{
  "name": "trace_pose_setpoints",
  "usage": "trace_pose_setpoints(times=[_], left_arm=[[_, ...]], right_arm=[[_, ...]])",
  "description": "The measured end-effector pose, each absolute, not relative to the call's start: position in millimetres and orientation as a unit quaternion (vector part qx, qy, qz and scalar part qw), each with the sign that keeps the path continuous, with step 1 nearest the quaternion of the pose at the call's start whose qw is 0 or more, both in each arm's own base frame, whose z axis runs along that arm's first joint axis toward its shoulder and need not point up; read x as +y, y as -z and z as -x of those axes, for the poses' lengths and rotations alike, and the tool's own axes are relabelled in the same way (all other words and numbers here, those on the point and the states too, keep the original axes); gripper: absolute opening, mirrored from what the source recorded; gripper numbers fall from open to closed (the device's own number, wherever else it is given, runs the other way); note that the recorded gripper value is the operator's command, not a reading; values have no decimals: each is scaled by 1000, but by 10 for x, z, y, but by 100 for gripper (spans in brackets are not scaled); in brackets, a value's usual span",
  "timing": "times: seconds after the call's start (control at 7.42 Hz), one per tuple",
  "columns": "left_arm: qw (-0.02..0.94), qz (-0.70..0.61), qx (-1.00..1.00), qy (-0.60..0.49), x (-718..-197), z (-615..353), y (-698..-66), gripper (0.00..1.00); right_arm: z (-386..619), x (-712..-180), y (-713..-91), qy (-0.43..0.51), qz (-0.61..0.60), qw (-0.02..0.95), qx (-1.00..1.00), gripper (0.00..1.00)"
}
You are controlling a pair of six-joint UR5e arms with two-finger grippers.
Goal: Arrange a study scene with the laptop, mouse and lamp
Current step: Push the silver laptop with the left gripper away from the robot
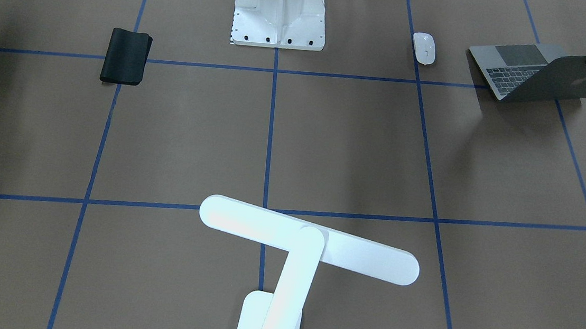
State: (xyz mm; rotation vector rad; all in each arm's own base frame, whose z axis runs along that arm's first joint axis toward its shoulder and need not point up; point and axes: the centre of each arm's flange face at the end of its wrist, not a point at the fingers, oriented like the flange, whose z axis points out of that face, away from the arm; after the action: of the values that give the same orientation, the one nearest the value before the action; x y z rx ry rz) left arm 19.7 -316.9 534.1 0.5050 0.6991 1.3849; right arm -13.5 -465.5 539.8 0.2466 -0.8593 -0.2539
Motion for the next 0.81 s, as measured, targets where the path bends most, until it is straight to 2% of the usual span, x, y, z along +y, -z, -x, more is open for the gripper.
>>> trace_pose_setpoints(times=[0.4,0.81], left_arm=[[688,-254,298,-611,-3670,-275,-4975,9],[691,-281,294,-598,-4500,-658,-4177,9]], right_arm=[[209,-4623,-5263,131,-119,879,-442,100],[231,-4619,-5247,131,-117,878,-446,100]])
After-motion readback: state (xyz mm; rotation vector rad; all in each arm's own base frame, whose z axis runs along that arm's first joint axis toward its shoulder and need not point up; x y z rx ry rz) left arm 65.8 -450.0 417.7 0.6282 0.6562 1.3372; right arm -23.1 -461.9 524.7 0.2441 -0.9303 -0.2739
